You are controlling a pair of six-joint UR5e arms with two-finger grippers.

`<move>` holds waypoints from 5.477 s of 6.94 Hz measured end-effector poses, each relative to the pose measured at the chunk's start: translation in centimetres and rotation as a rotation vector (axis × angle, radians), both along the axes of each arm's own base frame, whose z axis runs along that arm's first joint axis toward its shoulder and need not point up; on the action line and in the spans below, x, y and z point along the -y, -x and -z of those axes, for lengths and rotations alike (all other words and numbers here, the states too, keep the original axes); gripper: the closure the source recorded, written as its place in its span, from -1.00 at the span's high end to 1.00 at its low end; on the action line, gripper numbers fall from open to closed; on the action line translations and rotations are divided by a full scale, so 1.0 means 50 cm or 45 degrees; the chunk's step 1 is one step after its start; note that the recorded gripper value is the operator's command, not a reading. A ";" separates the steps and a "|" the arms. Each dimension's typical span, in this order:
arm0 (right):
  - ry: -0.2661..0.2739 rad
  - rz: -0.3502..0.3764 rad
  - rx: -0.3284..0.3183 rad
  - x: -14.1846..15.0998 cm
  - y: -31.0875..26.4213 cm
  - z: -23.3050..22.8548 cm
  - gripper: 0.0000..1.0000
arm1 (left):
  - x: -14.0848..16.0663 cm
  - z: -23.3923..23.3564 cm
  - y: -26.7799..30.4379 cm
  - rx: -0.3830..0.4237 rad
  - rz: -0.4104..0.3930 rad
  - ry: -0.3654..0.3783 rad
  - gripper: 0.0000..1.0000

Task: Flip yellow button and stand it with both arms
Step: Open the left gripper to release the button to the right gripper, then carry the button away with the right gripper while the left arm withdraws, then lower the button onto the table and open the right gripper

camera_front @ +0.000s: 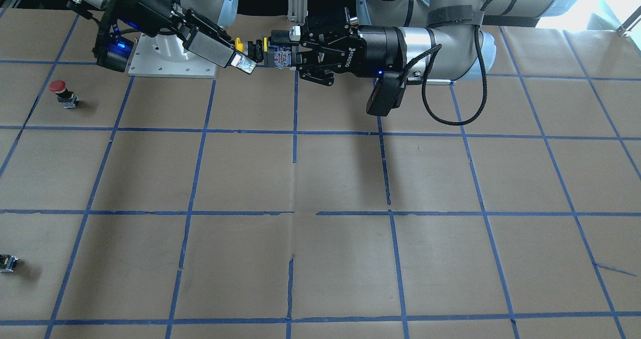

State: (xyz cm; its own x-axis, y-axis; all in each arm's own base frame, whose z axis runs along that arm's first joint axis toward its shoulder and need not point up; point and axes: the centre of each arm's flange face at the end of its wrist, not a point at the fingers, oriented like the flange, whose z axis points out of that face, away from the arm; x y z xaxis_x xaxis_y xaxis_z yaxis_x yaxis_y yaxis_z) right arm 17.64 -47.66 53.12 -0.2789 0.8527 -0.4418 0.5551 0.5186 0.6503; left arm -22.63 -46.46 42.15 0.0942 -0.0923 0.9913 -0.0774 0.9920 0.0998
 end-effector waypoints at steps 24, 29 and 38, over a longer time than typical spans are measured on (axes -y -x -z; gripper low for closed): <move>0.819 -1.240 -1.015 -0.055 0.757 0.435 -0.61 | 0.093 -0.168 -0.214 2.099 0.123 0.015 0.99; 0.808 -1.241 -1.156 -0.054 0.799 0.547 -0.68 | 0.095 -0.166 -0.215 2.092 0.122 0.012 0.99; 0.584 -0.935 -1.210 -0.070 0.712 0.394 1.00 | 0.095 -0.163 -0.220 2.091 0.122 0.004 0.99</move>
State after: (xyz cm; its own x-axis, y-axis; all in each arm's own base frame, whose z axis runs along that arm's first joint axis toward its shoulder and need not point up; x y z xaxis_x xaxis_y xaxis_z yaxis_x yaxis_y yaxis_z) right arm -17.97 -44.17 33.43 -0.9816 0.1895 -0.0227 0.1907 0.9685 -0.1599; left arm -11.65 -51.20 50.30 -0.9993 -0.0338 0.0182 -0.0342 0.9991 -0.0242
